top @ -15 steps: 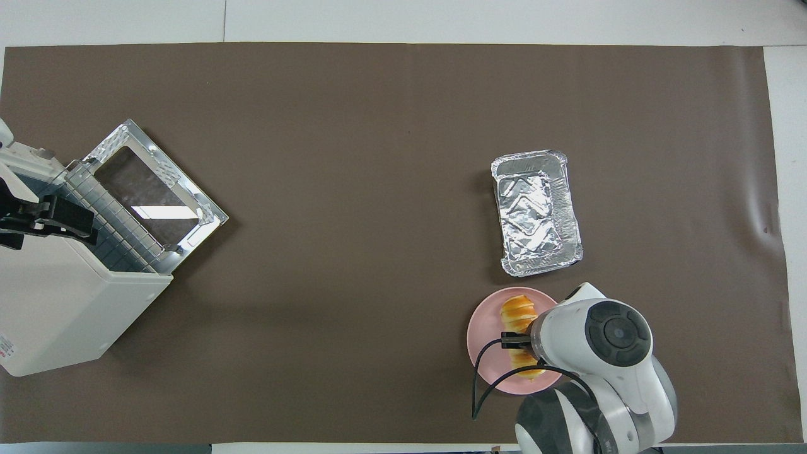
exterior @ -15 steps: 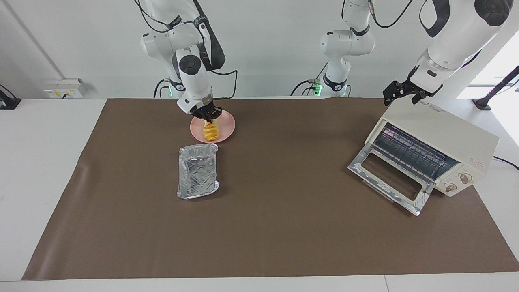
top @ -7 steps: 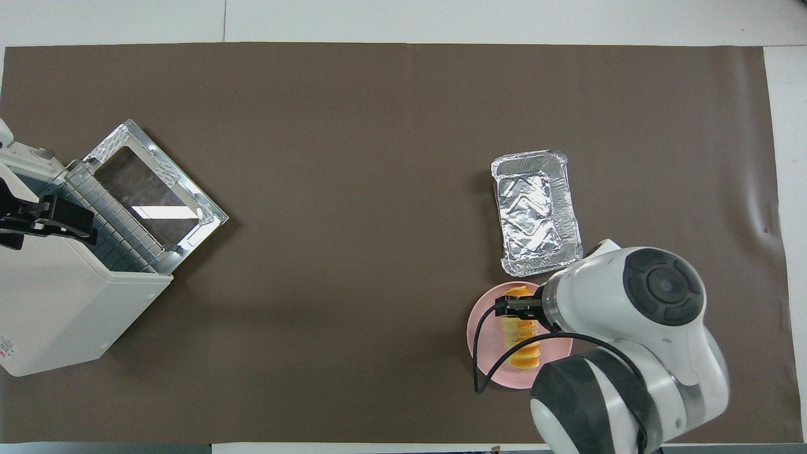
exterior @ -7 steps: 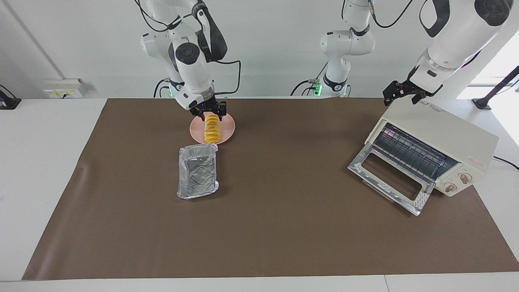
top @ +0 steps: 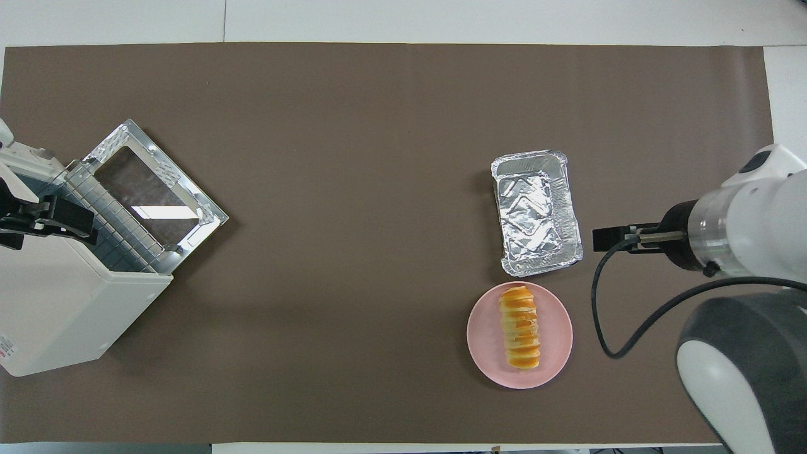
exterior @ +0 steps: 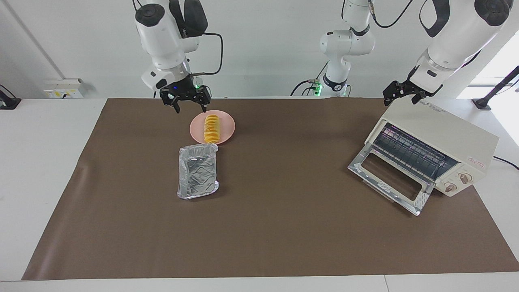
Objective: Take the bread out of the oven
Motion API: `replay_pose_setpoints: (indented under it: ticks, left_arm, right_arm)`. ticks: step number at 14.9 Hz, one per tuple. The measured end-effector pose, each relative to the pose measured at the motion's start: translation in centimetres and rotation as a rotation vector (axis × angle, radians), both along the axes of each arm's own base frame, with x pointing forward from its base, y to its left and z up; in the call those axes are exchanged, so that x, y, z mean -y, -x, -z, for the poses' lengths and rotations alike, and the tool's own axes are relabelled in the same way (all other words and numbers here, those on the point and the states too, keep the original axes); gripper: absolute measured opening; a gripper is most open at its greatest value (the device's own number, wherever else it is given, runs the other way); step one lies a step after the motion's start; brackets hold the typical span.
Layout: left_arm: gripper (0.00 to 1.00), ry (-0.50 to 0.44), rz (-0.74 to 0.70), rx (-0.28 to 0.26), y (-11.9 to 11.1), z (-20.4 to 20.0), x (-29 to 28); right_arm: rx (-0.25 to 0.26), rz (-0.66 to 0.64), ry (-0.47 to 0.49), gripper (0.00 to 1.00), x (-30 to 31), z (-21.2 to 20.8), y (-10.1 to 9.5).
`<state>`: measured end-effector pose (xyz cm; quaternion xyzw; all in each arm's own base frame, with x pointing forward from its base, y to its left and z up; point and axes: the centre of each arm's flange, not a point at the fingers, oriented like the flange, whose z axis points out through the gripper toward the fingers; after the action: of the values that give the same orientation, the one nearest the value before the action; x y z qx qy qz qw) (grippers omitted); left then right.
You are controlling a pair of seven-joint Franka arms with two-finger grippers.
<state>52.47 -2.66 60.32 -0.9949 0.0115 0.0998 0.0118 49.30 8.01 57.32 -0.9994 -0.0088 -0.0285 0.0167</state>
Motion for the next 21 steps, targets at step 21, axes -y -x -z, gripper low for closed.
replay_pose_setpoints:
  ticks: [21]
  left_arm:
    - [1.00, 0.000, 0.000, 0.000, 0.0, 0.0, 0.0]
  right_arm:
    - [-0.100, 0.038, 0.068, 1.00, 6.9, -3.5, -4.3]
